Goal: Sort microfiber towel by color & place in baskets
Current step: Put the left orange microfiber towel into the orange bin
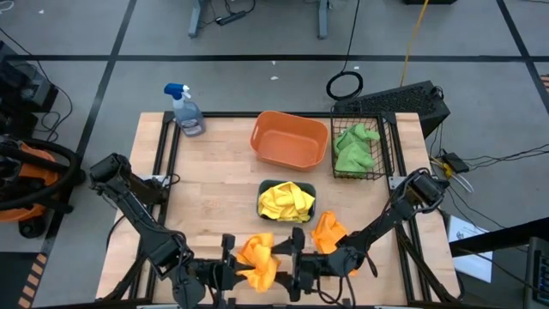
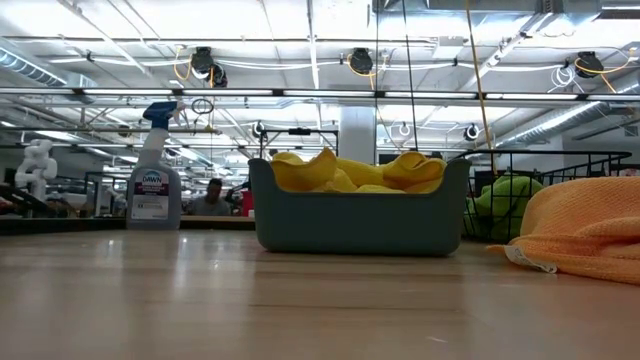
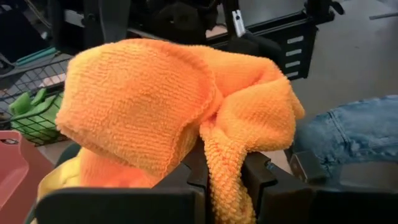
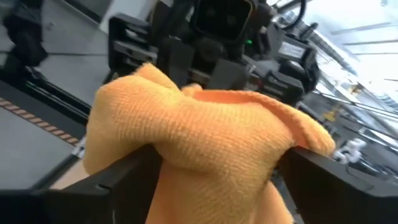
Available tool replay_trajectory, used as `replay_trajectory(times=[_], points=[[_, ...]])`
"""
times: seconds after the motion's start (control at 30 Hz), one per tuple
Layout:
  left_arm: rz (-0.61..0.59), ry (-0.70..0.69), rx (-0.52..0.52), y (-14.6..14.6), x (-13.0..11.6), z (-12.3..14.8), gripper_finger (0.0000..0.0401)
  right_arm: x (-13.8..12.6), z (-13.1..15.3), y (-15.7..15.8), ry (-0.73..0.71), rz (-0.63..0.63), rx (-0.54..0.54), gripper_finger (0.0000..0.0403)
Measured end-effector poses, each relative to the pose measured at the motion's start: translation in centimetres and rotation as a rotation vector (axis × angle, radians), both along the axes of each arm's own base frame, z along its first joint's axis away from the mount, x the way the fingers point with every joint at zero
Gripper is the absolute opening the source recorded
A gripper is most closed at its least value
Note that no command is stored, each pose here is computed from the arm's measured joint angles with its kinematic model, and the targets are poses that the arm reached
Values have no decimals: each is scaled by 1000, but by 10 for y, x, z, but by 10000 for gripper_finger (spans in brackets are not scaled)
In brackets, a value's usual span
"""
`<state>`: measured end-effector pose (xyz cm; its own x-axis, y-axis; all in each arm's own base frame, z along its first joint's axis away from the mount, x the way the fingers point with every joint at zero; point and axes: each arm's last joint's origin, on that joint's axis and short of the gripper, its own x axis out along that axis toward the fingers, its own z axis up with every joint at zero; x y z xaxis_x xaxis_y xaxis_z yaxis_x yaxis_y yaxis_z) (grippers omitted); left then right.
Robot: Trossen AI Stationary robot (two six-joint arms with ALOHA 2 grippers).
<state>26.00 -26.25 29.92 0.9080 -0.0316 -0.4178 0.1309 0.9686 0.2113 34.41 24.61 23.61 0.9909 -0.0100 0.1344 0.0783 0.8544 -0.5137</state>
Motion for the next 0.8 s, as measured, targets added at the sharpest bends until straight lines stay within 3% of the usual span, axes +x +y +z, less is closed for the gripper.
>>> replay_trajectory(times=[0.37,0.53,0.8], points=[[-30,23,-16,3,7,-3,41,11,-5,-11,36,142,70,297],[-33,-10,-13,4,11,0,65,13,-5,-13,35,143,69,234],[-35,-24,-19,5,12,2,186,14,-5,-15,37,142,61,99]])
